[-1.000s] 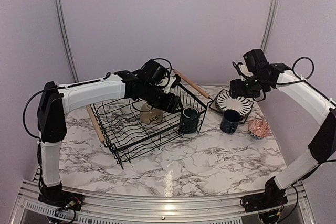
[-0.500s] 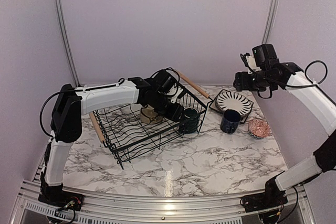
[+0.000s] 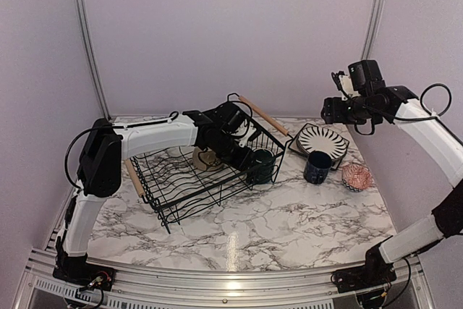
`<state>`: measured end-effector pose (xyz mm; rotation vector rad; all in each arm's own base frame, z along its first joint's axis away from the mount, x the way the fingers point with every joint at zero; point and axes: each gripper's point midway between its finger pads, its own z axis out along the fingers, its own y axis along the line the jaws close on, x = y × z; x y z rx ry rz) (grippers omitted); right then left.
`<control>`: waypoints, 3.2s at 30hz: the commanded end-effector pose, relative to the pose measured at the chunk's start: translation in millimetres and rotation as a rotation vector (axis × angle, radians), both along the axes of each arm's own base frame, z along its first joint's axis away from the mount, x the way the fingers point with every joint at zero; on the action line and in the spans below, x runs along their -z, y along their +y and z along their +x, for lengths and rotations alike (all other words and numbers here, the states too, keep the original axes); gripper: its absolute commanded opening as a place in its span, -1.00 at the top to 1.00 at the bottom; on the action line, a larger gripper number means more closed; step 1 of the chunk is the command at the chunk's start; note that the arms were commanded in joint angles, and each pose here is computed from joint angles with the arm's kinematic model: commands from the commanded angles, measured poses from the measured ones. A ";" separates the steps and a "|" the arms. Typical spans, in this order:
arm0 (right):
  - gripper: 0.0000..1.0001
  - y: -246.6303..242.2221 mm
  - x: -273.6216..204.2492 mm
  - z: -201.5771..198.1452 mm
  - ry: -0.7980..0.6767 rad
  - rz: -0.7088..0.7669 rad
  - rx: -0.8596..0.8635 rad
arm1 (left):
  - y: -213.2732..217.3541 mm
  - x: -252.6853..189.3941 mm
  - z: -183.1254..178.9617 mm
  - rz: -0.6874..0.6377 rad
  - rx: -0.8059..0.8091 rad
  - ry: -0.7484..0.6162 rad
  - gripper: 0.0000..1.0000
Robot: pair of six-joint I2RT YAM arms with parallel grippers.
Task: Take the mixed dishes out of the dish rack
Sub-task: Grab the cup from the dish rack, then pass from the left arm to the right
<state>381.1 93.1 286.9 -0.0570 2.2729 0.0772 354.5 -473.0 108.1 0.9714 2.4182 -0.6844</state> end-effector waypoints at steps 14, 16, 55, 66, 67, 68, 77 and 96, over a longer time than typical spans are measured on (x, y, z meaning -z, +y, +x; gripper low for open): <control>-0.52 5.7 -8.7 1.3 -0.039 0.043 -0.021 | 8.5 20.7 2.0 0.068 0.001 0.005 0.07; -0.52 5.2 -9.5 0.5 -0.040 0.042 -0.020 | 4.0 22.9 0.4 0.049 0.009 0.021 0.07; -0.68 22.7 -45.4 -2.3 -0.153 0.175 -0.076 | 53.6 -146.9 26.2 -0.131 -0.136 -0.313 1.00; -0.70 110.2 -99.7 -27.7 -0.328 0.496 -0.426 | 72.8 -256.8 -12.2 -0.628 -0.118 -0.323 1.00; -0.71 119.7 -105.3 -31.2 -0.344 0.523 -0.460 | 74.1 -266.3 -16.5 -0.684 -0.108 -0.324 1.00; -0.71 128.6 -109.7 -34.9 -0.354 0.553 -0.490 | 76.1 -273.0 -20.7 -0.727 -0.099 -0.319 1.00; -0.73 189.8 -123.9 -57.3 -0.358 0.771 -0.707 | 81.3 -311.1 -49.3 -1.042 0.005 -0.244 1.00; -0.65 250.9 -137.8 -91.9 -0.332 0.976 -0.933 | 66.8 -307.1 -54.4 -1.286 0.077 0.009 1.00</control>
